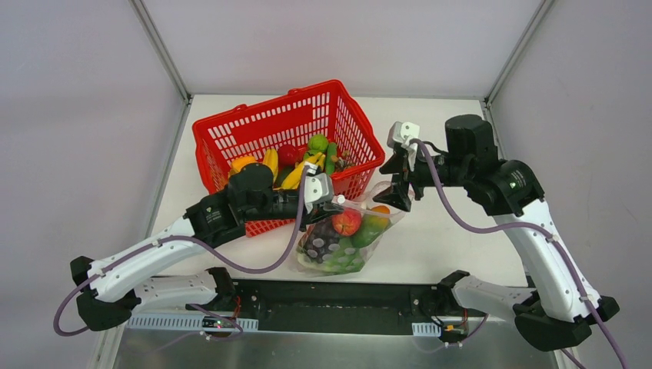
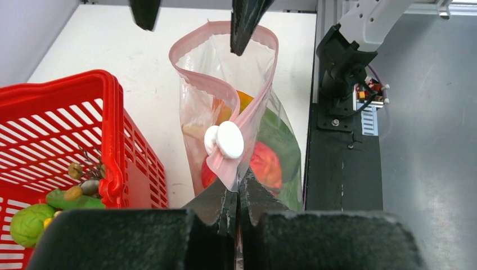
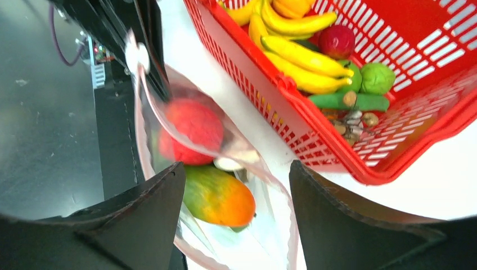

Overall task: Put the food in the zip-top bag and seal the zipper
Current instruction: Zip the zipper food storage bag at the center of the board.

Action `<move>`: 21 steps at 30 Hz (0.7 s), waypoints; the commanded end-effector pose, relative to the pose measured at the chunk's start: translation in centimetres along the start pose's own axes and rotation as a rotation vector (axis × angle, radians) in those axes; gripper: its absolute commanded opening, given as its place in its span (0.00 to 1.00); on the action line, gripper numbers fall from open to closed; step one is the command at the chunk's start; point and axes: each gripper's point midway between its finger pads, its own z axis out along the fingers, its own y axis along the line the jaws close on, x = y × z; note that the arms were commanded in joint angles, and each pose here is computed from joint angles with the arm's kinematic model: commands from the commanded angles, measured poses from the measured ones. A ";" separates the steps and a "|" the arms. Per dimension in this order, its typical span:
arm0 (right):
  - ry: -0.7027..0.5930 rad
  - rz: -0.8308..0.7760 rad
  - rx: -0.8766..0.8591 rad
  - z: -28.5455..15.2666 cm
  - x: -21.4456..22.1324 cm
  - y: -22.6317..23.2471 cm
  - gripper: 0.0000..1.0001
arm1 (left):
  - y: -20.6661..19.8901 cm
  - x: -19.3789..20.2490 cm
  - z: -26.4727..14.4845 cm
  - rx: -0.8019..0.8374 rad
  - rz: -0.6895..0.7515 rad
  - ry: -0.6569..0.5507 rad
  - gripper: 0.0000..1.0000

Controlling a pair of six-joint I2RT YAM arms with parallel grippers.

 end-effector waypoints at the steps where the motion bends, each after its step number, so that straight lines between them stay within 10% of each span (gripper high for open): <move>1: 0.057 -0.026 0.027 -0.9 2.5 0.3 0.70 | -0.5 -4.0 -1.4 0.023 0.062 -0.140 0.00; 21: -0.002 -0.071 -0.169 2.3 3.8 1.3 0.49 | -1.5 -4.2 -1.2 0.088 0.054 -0.127 0.00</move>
